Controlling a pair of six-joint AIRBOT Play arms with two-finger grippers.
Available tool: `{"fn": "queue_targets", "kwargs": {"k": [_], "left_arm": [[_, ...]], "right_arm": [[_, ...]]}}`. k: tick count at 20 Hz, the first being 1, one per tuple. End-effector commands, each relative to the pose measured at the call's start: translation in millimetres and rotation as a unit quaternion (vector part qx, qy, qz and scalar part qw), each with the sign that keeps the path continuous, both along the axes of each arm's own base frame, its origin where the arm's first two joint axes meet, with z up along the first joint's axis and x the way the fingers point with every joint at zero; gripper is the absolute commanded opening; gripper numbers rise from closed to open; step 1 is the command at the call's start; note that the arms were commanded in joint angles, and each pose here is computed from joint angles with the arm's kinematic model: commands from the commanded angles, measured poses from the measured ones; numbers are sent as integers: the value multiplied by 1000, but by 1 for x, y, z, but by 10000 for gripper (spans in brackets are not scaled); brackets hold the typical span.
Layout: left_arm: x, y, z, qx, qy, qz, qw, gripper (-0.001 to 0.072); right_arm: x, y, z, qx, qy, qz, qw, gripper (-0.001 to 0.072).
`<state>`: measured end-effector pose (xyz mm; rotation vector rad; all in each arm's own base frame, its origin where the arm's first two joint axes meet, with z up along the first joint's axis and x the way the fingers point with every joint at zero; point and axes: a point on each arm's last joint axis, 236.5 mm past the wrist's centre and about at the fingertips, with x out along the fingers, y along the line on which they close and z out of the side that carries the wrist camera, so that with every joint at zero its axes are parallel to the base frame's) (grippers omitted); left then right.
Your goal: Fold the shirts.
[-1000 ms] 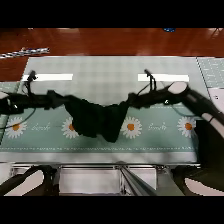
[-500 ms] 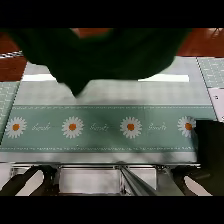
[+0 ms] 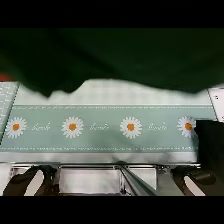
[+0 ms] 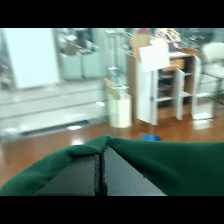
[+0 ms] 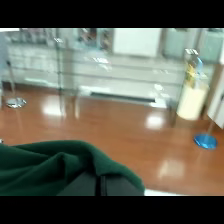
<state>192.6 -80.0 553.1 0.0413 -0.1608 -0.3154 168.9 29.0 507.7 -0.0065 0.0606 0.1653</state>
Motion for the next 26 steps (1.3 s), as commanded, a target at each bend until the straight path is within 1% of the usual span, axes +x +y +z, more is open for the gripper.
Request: {"fn": "queue_targets", "kwargs": {"k": [1,2,4,6,8,11,14,16,18,20,21,23,25,26], "left_arm": [[-36,32,-15,10,14,80,997,27],[-34,36,-30,14,39,86,995,27],[-12,41,-70,19,104,88,990,27],[34,45,-128,-1,185,86,979,28],[84,52,-208,-14,272,87,958,27],[141,52,-327,-47,385,79,918,28],[191,46,-401,-97,448,68,886,28],[229,47,-436,-130,463,73,874,28],[263,50,-473,-159,482,82,858,28],[284,48,-512,-174,518,81,834,28],[293,47,-529,-179,535,79,822,28],[311,45,-551,-190,551,77,809,28],[328,42,-560,-208,555,71,802,29],[334,39,-561,-221,555,67,800,32]], "right_arm": [[-16,-14,-37,5,72,-27,997,21],[-10,-13,-53,9,103,-27,994,20],[10,-5,-95,7,175,-22,984,20],[42,4,-135,0,223,-16,975,20],[79,9,-180,-7,260,-17,966,19],[138,18,-250,-16,317,-19,948,19],[202,28,-314,-25,372,-21,928,19],[246,33,-357,-20,395,-27,918,19],[283,26,-410,29,432,-51,900,20],[311,19,-451,108,469,-57,875,20],[324,18,-462,139,475,-51,867,20],[350,16,-477,188,475,-39,859,21],[367,15,-486,220,474,-36,852,21],[374,14,-491,229,475,-36,849,82]]}}
